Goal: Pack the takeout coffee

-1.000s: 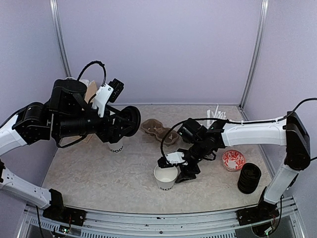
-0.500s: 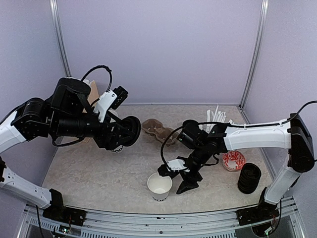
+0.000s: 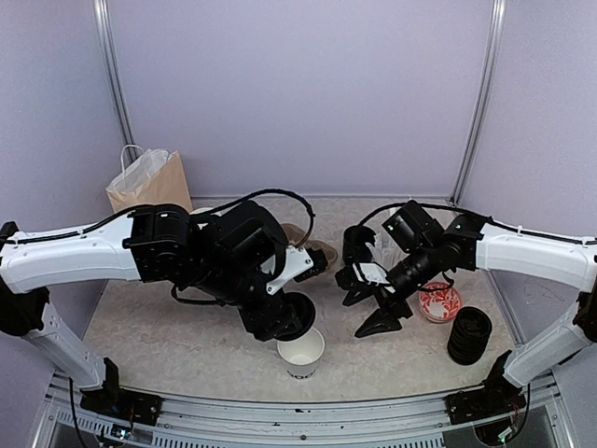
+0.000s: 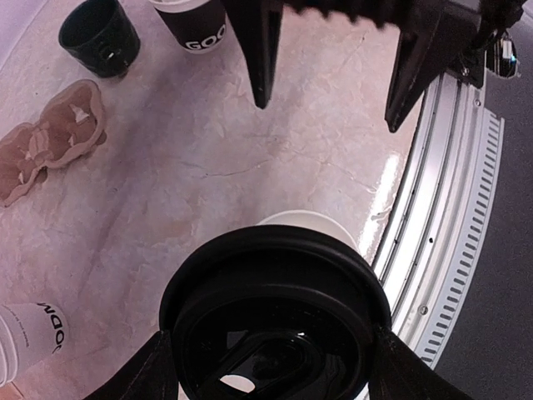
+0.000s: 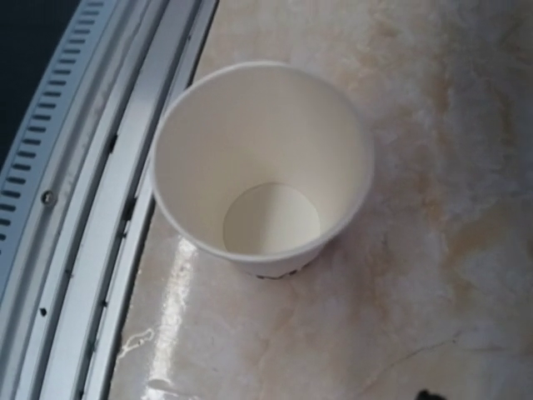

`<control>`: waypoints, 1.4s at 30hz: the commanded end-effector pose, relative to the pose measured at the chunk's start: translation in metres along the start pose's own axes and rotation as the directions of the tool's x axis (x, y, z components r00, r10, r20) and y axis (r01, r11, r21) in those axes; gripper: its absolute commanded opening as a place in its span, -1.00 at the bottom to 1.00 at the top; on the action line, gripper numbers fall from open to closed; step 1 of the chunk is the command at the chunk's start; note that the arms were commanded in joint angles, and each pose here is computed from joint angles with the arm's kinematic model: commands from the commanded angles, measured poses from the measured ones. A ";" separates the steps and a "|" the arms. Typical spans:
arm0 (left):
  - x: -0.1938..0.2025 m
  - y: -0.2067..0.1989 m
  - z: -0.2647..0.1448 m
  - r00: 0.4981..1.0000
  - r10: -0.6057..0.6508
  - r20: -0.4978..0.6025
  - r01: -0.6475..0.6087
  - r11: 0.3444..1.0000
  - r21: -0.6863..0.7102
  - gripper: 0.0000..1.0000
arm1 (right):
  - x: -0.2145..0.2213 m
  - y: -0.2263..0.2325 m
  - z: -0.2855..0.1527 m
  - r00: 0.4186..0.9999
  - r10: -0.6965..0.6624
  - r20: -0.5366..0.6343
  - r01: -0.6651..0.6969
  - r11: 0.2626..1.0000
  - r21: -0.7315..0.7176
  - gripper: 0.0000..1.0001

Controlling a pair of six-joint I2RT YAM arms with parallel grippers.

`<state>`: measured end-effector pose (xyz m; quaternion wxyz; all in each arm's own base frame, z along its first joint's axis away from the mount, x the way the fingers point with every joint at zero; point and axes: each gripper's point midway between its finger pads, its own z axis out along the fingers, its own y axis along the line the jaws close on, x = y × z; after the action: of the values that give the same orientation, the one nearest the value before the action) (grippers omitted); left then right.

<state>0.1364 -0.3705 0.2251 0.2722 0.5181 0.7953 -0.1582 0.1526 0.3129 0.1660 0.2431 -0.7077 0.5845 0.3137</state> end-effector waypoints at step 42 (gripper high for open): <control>0.020 -0.023 0.072 0.946 0.177 -0.272 -0.183 0.983 0.002 0.39 | 0.013 0.015 -0.039 0.987 0.070 0.146 -0.074 0.997 0.017 0.51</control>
<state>0.1298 -0.4029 0.1423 0.1781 0.6009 0.7775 -0.0520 0.1482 0.2757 0.1845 0.2811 -0.6610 0.5968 0.3575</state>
